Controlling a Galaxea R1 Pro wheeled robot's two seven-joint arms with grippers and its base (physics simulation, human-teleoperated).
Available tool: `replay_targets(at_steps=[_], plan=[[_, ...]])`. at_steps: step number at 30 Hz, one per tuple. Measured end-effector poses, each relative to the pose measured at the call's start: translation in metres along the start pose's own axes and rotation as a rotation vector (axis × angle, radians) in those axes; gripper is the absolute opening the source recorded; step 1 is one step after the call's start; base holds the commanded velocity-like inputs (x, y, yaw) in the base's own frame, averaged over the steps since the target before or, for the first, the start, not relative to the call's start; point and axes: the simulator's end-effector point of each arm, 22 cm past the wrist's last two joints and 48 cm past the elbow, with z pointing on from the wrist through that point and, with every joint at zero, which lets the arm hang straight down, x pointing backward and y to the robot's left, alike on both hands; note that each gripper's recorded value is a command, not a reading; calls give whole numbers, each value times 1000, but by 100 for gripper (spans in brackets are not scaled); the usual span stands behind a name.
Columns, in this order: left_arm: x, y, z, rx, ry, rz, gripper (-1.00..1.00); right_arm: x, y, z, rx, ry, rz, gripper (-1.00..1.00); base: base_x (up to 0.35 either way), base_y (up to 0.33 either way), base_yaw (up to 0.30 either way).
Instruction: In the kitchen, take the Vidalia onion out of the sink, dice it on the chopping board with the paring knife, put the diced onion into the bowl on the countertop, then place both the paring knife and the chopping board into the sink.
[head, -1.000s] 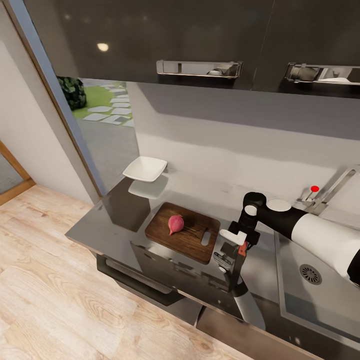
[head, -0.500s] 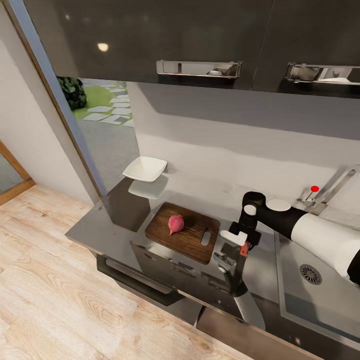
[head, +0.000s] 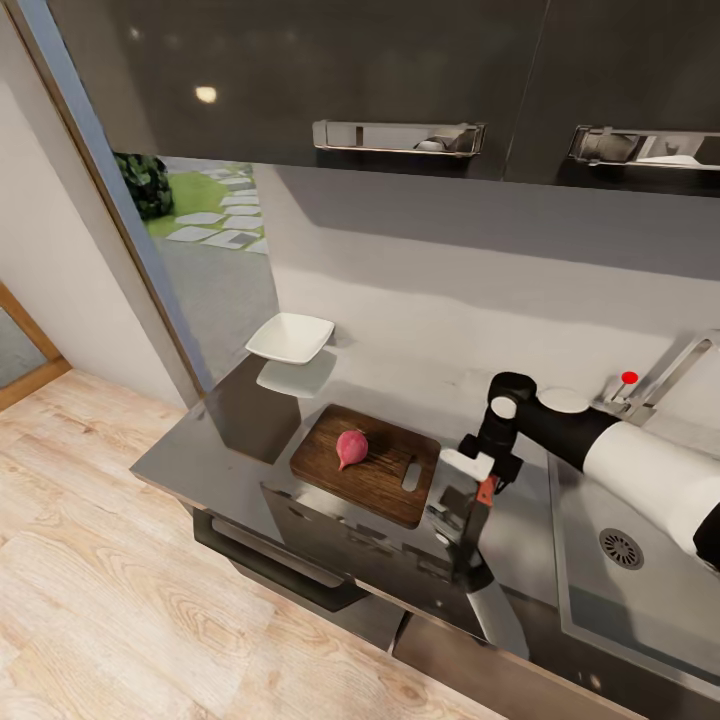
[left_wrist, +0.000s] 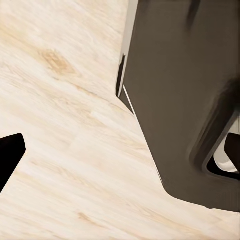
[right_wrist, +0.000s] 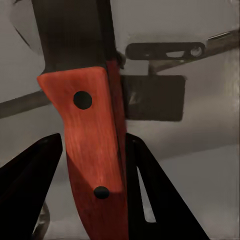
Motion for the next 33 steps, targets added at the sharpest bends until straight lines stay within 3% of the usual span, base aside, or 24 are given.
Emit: replay_targets(at_steps=[5, 15, 22, 33], plan=[[0, 0, 0, 1, -1, 0, 100, -1, -13, -16, 55, -20, 17, -100, 0, 0, 0], [-1, 0, 0, 2, -2, 0, 100, -9, -16, -27, 46, -9, 35, -100, 0, 0, 0], [-1, 0, 0, 2, -2, 0, 100, -8, -22, -34, 71, -10, 84, -100, 0, 0, 0], [-1, 0, 0, 2, -3, 1, 100, 6, -19, -35, 56, 51, 108, -100, 0, 0, 0]])
